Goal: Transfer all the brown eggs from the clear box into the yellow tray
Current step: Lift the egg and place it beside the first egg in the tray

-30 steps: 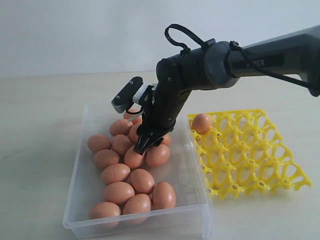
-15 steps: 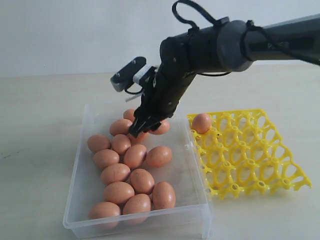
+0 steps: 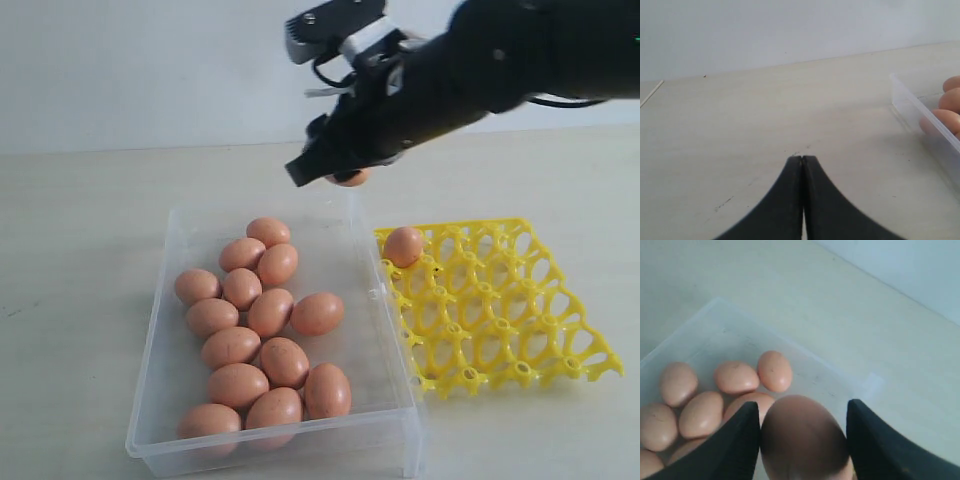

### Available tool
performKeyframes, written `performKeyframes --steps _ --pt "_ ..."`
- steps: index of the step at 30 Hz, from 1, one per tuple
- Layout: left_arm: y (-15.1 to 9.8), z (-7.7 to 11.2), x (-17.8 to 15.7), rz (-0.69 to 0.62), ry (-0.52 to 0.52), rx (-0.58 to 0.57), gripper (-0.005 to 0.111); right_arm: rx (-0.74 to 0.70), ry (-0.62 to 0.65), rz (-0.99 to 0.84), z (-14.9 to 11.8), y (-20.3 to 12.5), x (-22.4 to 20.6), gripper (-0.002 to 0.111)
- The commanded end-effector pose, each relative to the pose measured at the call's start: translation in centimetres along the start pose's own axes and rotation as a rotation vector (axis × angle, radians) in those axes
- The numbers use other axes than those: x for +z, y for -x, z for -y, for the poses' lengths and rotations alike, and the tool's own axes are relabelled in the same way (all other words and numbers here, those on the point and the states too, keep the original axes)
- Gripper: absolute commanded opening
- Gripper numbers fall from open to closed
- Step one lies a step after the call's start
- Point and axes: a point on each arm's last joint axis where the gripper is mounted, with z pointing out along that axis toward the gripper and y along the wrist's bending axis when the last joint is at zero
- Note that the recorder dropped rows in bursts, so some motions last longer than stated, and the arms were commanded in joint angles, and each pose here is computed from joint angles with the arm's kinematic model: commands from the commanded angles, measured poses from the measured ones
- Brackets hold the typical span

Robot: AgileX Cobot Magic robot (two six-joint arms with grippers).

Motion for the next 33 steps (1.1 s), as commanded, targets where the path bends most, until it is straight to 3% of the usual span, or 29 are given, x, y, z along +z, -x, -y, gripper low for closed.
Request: performKeyframes --steps 1,7,13,33 --pt "0.3 0.0 0.0 0.018 -0.001 -0.005 0.000 0.070 -0.107 0.138 2.9 -3.1 -2.9 0.000" --pt "0.3 0.0 0.0 0.018 -0.001 -0.005 0.000 0.264 -0.230 0.257 5.6 -7.3 -3.8 0.000" --pt "0.3 0.0 0.0 0.018 -0.001 -0.005 0.000 0.508 -0.244 0.225 7.1 -9.5 -2.2 0.000" --pt "0.3 0.0 0.0 0.018 -0.001 -0.005 0.000 0.516 -0.245 0.133 7.4 -12.3 3.2 0.000"
